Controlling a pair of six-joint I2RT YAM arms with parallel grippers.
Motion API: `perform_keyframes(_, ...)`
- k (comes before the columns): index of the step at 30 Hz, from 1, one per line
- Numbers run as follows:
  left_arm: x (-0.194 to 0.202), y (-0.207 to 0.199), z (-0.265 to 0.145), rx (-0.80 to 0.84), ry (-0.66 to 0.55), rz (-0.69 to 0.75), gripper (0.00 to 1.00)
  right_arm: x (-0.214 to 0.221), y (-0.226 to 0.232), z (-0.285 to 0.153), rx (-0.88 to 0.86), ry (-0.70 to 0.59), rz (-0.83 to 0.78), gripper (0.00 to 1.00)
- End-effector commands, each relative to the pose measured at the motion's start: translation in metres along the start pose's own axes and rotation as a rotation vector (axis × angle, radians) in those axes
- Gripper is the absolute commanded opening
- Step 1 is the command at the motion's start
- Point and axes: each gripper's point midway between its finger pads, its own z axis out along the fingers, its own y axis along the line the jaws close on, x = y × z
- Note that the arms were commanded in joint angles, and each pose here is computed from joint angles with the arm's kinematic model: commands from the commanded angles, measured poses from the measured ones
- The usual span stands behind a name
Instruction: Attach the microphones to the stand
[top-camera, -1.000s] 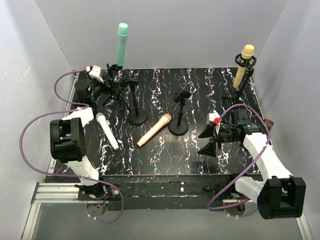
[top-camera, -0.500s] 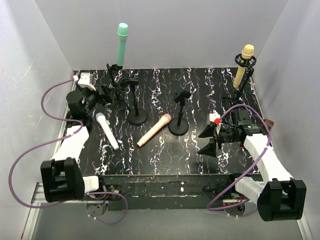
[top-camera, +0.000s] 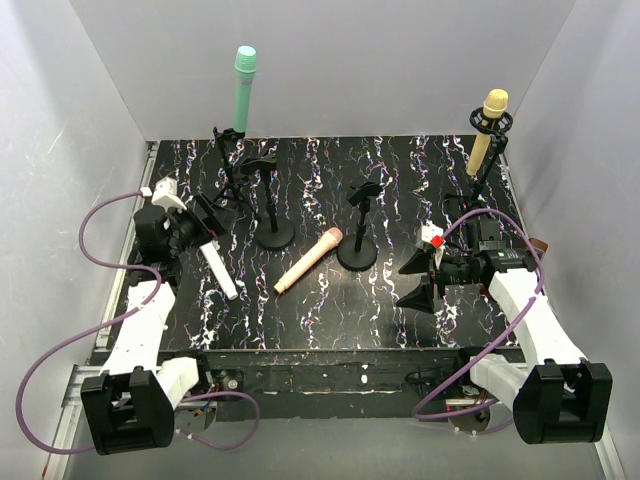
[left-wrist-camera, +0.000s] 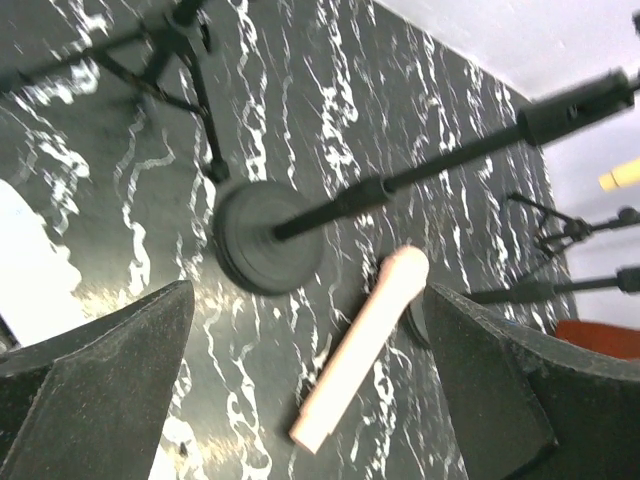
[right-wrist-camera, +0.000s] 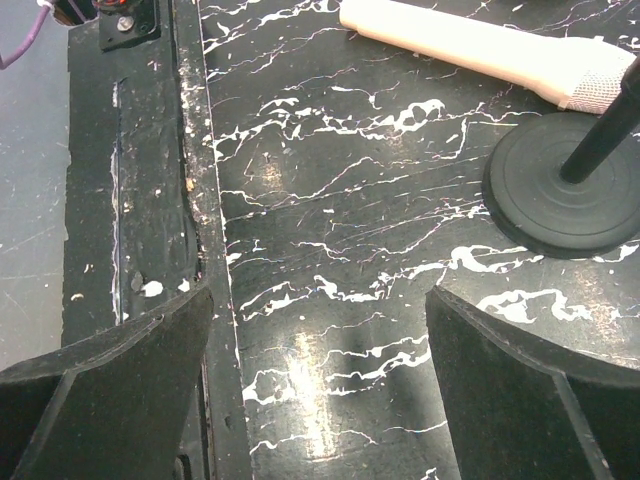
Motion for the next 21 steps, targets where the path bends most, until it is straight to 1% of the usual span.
perform_keyframes(1,0.036,-0.026,-0.022,0.116,0.146,-0.077,0.98,-0.012,-0.003,-0.003,0.006,-0.025,-0.022,0.93)
perform_keyframes(4,0.057,-0.049,-0.027,0.19,0.212,-0.064,0.98,-0.012,-0.005,-0.002,0.006,-0.026,-0.015,0.93)
perform_keyframes(5,0.071,-0.062,-0.028,0.213,0.247,-0.035,0.98,-0.011,-0.006,-0.002,0.007,-0.024,-0.01,0.94)
perform_keyframes(7,0.098,-0.085,-0.03,0.247,0.302,0.05,0.98,-0.01,-0.006,-0.003,0.008,-0.023,-0.002,0.93)
perform_keyframes(9,0.122,-0.099,-0.031,0.243,0.339,0.153,0.98,-0.008,-0.007,-0.002,0.009,-0.019,0.007,0.93)
perform_keyframes(12,0.156,-0.109,-0.03,0.239,0.398,0.297,0.98,-0.007,-0.008,-0.002,0.011,-0.02,0.015,0.93)
perform_keyframes(14,0.172,-0.109,-0.026,0.21,0.411,0.394,0.98,-0.006,-0.009,-0.002,0.012,-0.018,0.02,0.93)
perform_keyframes(17,0.19,-0.111,-0.018,0.179,0.424,0.536,0.98,-0.004,-0.01,-0.002,0.015,-0.014,0.027,0.93)
perform_keyframes(21,0.204,-0.112,0.002,0.144,0.442,0.664,0.98,-0.002,-0.011,-0.001,0.018,-0.013,0.035,0.93)
